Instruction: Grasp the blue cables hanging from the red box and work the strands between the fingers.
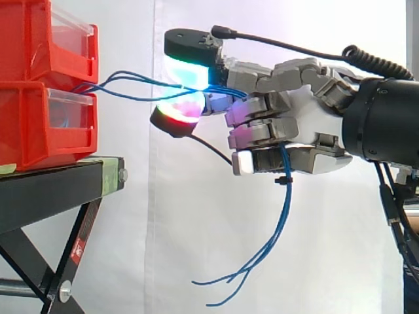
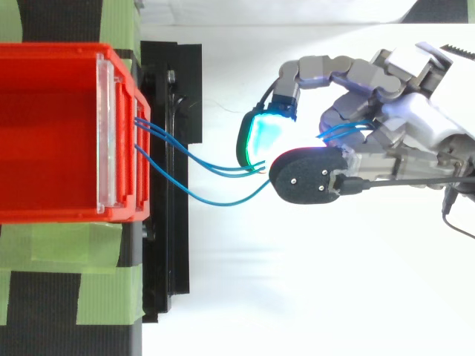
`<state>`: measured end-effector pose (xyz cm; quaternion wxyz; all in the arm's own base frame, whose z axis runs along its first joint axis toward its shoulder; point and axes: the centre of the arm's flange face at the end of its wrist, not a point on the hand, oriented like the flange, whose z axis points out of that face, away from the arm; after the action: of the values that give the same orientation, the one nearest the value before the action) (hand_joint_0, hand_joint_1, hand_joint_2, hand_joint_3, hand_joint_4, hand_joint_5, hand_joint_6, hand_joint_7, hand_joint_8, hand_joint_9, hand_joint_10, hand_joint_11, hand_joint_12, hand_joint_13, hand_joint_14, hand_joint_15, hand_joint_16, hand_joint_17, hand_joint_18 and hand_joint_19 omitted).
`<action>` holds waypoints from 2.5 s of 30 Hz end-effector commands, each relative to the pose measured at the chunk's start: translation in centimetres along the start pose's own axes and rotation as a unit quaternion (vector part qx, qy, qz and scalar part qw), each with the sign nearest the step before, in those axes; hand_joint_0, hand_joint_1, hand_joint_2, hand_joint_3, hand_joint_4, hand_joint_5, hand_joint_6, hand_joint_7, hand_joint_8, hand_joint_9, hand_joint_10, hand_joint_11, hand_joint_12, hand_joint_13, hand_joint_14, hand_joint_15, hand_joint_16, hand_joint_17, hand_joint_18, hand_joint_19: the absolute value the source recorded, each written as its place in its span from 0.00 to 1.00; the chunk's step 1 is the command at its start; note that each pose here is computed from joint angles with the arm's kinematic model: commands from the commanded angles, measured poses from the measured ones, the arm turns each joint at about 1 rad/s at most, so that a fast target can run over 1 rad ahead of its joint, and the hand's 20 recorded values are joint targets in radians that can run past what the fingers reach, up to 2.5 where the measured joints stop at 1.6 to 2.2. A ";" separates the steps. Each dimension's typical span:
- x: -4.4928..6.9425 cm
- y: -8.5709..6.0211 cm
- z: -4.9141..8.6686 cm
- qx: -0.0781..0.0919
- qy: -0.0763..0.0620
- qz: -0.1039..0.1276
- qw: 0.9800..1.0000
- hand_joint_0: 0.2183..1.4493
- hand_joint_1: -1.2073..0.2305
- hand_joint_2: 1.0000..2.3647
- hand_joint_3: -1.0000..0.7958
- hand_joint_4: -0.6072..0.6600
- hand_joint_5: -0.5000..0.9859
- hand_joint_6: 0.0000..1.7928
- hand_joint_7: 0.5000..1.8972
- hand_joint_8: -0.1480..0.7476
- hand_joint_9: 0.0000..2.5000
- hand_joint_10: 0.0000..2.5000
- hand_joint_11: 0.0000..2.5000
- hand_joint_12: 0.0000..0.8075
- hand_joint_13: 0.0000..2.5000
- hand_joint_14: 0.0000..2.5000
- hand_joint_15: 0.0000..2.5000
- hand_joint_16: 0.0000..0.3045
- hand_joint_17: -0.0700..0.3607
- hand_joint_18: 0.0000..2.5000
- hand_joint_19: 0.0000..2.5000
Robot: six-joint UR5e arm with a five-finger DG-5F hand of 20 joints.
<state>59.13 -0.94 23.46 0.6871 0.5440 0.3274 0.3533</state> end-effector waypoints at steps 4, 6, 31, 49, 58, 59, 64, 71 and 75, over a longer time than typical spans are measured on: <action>0.2 0.0 -0.2 0.001 0.002 -0.001 1.000 0.52 0.35 0.02 0.49 0.67 0.42 0.40 0.51 0.76 0.71 1.00 1.00 0.85 0.78 1.00 0.68 0.80 0.58 1.00 0.24; 0.3 0.0 -0.2 0.001 0.003 -0.001 1.000 0.53 0.36 0.02 0.52 0.68 0.42 0.42 0.49 0.76 0.71 1.00 1.00 0.85 0.78 1.00 0.68 0.80 0.58 1.00 0.24; 0.3 -0.2 -0.5 0.010 0.010 -0.011 1.000 0.51 0.48 0.09 0.60 0.61 0.54 0.30 0.51 0.76 0.71 1.00 1.00 0.85 0.78 1.00 0.68 0.80 0.58 1.00 0.24; 0.2 -0.4 -0.6 0.016 0.014 -0.017 1.000 0.54 0.42 0.01 0.56 0.68 0.62 0.08 0.62 0.76 0.71 1.00 1.00 0.85 0.78 1.00 0.68 0.80 0.58 1.00 0.24; 0.2 -0.3 -0.6 0.016 0.016 -0.018 1.000 0.58 0.43 0.00 0.68 0.75 0.69 0.01 0.54 0.76 0.71 1.00 1.00 0.85 0.78 1.00 0.68 0.80 0.58 1.00 0.24; 0.2 -0.3 -0.6 0.016 0.016 -0.018 1.000 0.53 0.39 0.00 0.64 0.74 0.69 0.01 0.55 0.76 0.71 1.00 1.00 0.85 0.78 1.00 0.68 0.80 0.58 1.00 0.24; 0.2 -0.3 -0.6 0.016 0.016 -0.019 1.000 0.65 0.37 0.01 0.73 0.66 0.69 0.00 0.64 0.76 0.71 1.00 1.00 0.85 0.78 1.00 0.68 0.80 0.58 1.00 0.24; 0.3 -0.3 -0.6 0.014 0.016 -0.018 1.000 0.46 0.39 0.00 0.56 0.71 0.66 0.04 0.66 0.76 0.71 1.00 1.00 0.85 0.78 1.00 0.68 0.80 0.58 1.00 0.24; 0.3 -0.3 -0.6 0.015 0.016 -0.019 1.000 0.44 0.38 0.01 0.44 0.70 0.63 0.05 0.65 0.76 0.71 1.00 1.00 0.85 0.78 1.00 0.68 0.80 0.58 1.00 0.24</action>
<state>58.79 -0.45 23.01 0.6802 0.5418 0.3536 0.3446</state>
